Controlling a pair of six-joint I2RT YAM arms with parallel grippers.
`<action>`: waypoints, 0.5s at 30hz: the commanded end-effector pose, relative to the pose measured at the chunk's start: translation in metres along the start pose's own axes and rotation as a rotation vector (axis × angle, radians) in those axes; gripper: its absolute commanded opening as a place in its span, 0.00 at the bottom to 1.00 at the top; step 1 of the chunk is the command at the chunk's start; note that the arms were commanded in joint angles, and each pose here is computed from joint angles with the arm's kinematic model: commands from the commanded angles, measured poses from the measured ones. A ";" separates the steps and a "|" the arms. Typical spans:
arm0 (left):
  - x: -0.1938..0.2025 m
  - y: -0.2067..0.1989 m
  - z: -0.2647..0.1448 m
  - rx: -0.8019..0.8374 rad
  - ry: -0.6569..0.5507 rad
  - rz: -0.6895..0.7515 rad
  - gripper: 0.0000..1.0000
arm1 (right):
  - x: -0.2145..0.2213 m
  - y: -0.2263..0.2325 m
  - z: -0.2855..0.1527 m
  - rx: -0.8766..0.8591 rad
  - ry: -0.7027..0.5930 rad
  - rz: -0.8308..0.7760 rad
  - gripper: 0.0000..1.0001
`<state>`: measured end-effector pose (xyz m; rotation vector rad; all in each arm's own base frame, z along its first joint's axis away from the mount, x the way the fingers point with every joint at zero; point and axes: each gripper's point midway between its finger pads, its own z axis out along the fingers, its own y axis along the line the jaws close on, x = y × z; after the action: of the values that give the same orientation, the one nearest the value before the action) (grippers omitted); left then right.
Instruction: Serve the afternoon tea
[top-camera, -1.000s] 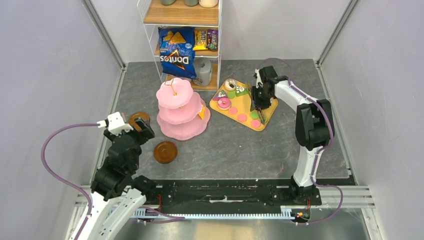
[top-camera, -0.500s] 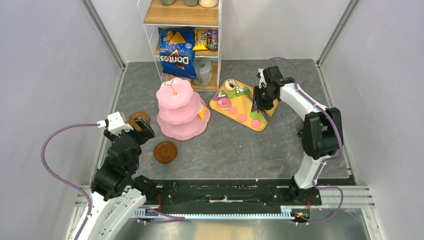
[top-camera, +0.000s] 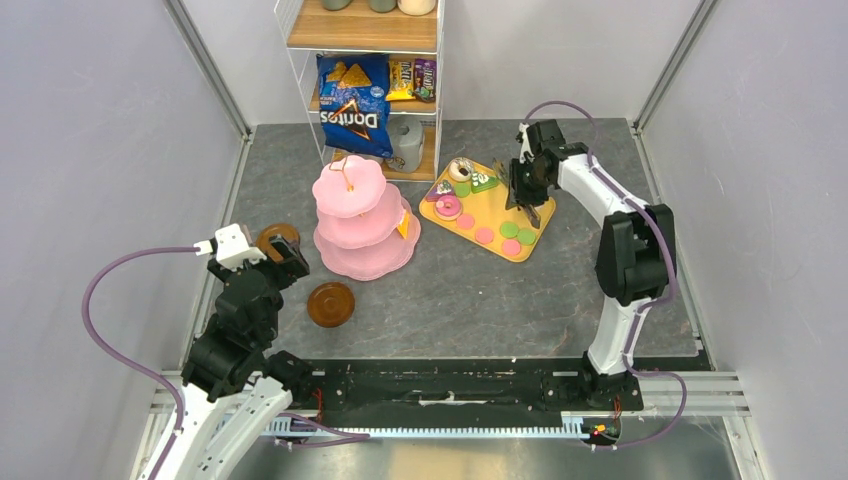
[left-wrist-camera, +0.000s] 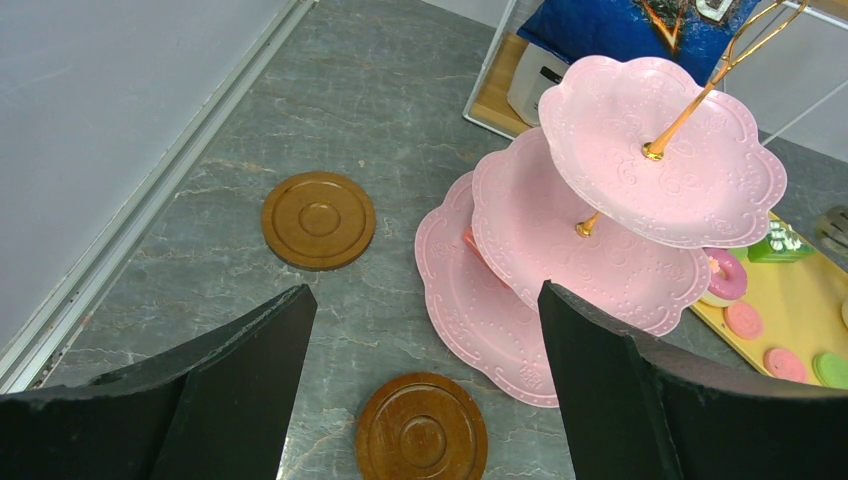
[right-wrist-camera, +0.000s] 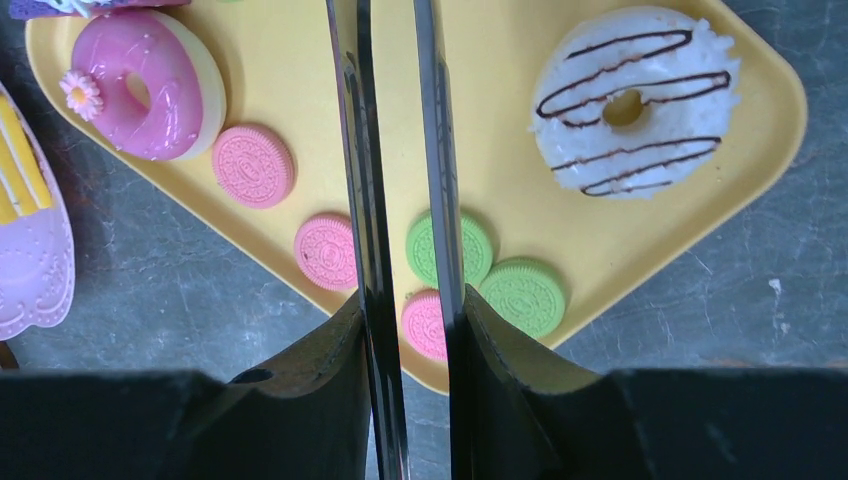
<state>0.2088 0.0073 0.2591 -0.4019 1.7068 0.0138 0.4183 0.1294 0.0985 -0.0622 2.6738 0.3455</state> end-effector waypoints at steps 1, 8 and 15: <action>-0.005 -0.004 0.002 0.009 -0.019 -0.032 0.90 | -0.012 0.000 0.011 -0.006 -0.005 -0.023 0.40; -0.005 -0.004 0.002 0.009 -0.017 -0.032 0.90 | 0.003 0.005 0.015 -0.049 0.058 -0.014 0.39; -0.005 -0.005 0.002 0.011 -0.017 -0.031 0.90 | 0.021 0.018 0.005 -0.122 0.094 0.020 0.39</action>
<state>0.2090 0.0061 0.2589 -0.3975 1.7092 0.0084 0.4110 0.1384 0.0679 -0.0832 2.7709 0.4134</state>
